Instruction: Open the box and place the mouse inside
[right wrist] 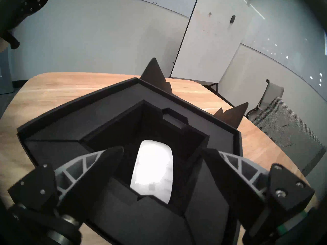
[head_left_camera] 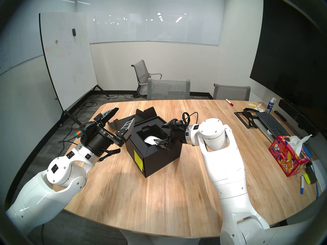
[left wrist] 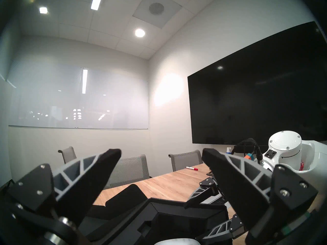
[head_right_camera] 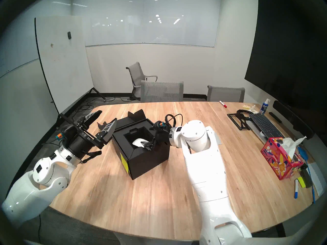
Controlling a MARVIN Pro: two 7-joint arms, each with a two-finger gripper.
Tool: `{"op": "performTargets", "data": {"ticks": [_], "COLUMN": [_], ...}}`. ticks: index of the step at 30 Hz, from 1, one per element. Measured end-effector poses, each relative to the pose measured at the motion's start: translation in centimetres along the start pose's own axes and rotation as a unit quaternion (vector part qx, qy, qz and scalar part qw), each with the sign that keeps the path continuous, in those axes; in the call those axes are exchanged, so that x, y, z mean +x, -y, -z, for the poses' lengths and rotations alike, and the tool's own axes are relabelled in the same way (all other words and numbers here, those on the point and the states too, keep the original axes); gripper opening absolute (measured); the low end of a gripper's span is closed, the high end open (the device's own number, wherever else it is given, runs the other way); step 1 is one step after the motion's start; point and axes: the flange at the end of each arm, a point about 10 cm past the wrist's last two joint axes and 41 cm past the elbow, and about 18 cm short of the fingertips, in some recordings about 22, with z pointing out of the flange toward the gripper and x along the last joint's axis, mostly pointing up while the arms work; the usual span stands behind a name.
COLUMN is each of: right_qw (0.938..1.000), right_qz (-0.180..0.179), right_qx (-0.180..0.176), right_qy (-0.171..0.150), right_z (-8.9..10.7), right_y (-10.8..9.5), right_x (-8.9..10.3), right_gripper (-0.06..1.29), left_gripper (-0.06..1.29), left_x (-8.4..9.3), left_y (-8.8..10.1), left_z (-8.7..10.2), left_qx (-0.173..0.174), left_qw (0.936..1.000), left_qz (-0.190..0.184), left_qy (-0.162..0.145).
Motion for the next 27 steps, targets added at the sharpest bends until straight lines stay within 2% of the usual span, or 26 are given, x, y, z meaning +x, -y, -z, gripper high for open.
{"op": "performTargets", "data": {"ticks": [7, 15, 27], "right_qw": [0.9998, 0.9991, 0.9985], "right_qz": [-0.005, -0.010, 0.005], "right_qx": [-0.015, -0.027, -0.034], "right_qy": [0.014, 0.030, 0.043], "right_z": [2.2, 5.0, 7.2], "right_y": [-1.3, -2.0, -2.3], "right_x": [-1.2, -2.6, -3.7], "right_gripper": [1.19, 1.19, 1.19], "left_gripper": [1.25, 1.25, 1.25], "left_x": [0.0, 0.0, 0.0], "left_y": [0.0, 0.0, 0.0], "left_z": [0.0, 0.0, 0.0], "left_qx": [0.000, 0.000, 0.000], "left_qw": [1.0000, 1.0000, 1.0000], "left_qz": [0.000, 0.000, 0.000], "left_qy": [0.000, 0.000, 0.000]}}
